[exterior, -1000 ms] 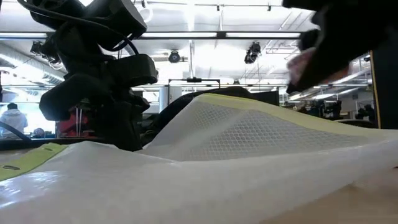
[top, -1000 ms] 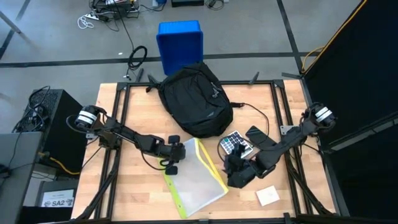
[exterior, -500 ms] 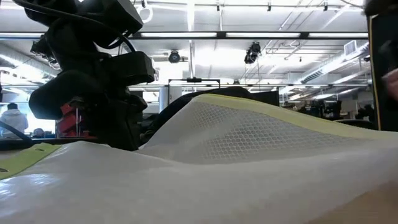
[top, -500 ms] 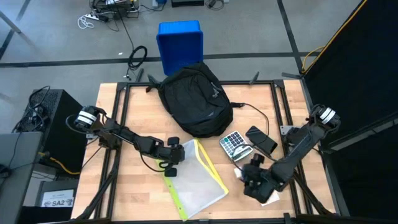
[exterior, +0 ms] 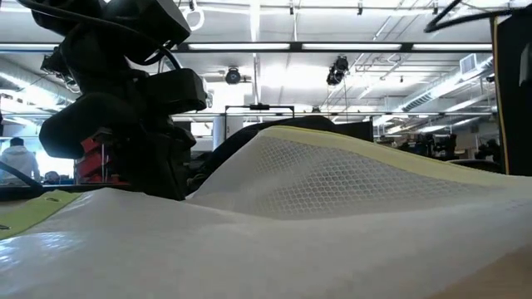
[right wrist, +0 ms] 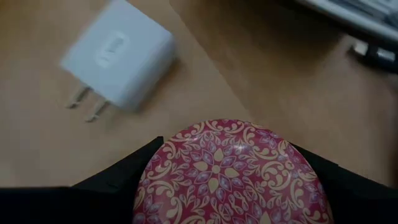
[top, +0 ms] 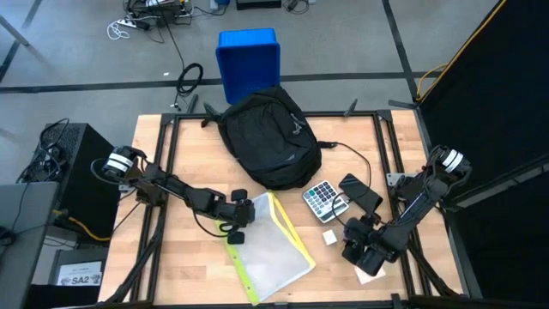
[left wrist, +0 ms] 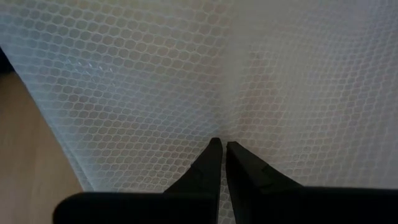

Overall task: Unpack backpack
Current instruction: Remove the scented candle from the yellow zip bag, then put the charger adapter into the yellow zip bag

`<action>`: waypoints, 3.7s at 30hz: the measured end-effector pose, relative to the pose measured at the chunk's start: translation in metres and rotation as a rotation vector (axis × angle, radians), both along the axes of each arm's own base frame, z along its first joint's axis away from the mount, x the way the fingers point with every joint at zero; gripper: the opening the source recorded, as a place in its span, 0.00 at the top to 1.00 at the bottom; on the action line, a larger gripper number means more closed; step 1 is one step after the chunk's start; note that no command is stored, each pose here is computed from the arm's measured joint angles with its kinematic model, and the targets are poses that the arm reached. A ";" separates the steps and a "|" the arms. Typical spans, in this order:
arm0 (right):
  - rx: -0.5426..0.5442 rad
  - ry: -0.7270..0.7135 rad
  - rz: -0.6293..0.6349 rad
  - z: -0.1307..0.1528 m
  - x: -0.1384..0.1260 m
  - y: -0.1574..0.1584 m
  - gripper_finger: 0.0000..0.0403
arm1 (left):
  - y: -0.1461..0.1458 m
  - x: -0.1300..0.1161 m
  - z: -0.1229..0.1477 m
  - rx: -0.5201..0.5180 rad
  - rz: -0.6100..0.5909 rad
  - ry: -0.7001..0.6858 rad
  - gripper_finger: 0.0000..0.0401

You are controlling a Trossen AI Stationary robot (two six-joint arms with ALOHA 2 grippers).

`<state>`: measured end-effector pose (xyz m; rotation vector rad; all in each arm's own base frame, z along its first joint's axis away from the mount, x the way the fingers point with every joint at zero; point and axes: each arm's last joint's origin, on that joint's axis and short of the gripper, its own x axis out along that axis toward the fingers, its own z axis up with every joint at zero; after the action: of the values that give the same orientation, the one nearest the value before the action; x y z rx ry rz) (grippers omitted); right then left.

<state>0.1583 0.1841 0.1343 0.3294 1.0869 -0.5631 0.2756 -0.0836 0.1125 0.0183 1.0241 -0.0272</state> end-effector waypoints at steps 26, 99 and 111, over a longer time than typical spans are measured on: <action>-0.181 -0.279 0.050 0.101 0.010 -0.001 0.35 | -0.002 0.004 0.001 0.019 -0.066 -0.059 1.00; -0.214 -0.579 0.502 0.050 0.207 -0.070 0.99 | 0.018 -0.053 0.071 -0.063 -0.061 -0.699 1.00; -0.208 -0.582 0.496 0.050 0.207 -0.070 1.00 | 0.018 -0.053 0.072 -0.063 -0.061 -0.699 1.00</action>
<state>0.3654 0.1145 0.1846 0.0242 0.5071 -0.1128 0.2228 -0.0654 0.1840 0.0003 0.3236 -0.1012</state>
